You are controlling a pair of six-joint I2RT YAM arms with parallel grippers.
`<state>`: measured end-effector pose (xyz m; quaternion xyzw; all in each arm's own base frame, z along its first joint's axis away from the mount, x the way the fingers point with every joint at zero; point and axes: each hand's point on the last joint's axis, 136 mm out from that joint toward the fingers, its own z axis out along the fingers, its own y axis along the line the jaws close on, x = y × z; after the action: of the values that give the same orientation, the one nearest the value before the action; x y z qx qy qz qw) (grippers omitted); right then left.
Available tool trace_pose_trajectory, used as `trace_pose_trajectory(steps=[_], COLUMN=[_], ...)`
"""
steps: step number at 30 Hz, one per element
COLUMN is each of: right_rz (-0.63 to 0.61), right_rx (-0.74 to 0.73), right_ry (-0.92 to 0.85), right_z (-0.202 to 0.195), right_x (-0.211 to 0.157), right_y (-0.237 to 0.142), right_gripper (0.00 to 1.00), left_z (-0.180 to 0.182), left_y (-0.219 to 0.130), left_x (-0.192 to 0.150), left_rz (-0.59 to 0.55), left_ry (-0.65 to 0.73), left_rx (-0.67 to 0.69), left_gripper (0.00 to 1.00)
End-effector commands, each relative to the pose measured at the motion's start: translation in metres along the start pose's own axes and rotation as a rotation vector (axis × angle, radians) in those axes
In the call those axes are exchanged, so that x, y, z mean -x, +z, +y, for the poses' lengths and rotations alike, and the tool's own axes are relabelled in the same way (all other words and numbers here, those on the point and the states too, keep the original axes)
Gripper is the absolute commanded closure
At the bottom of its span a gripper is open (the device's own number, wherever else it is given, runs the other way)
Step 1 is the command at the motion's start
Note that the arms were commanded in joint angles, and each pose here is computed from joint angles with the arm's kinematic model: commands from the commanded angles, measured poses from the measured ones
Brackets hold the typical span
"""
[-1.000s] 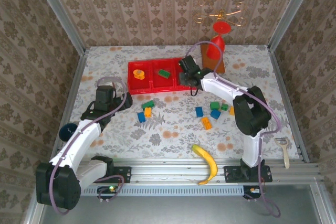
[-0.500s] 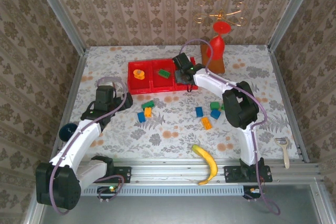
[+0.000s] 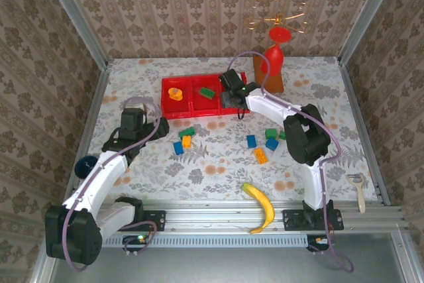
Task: Sort the legos into containers by color
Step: Place the lego in the container, then pick up the lego from the center of the table.
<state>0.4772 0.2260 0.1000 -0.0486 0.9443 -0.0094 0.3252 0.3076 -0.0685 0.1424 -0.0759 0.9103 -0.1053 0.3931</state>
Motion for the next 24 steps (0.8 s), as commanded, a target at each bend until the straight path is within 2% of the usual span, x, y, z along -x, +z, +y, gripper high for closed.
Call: trace_pose_trajectory(steps=[1, 16, 22, 24], right_rz=[-0.046, -0.073, -0.055, -0.052], right_rx=[0.009, 0.033, 0.003, -0.007], right_ry=[0.021, 0.111, 0.183, 0.207], right_z=[-0.001, -0.014, -0.031, -0.037], right_x=[0.009, -0.006, -0.027, -0.035], right_y=[-0.032, -0.077, -0.089, -0.094], right_gripper=[0.29, 0.16, 0.0, 0.0], left_z=[-0.007, -0.027, -0.041, -0.05], left_y=[0.001, 0.005, 0.005, 0.006], left_x=[0.004, -0.008, -0.022, -0.028], left_rz=[-0.007, 0.032, 0.074, 0.089], left_ry=[-0.026, 0.012, 0.066, 0.092], left_rx=[-0.034, -0.075, -0.079, -0.083], left_gripper=[0.0, 0.01, 0.07, 0.09])
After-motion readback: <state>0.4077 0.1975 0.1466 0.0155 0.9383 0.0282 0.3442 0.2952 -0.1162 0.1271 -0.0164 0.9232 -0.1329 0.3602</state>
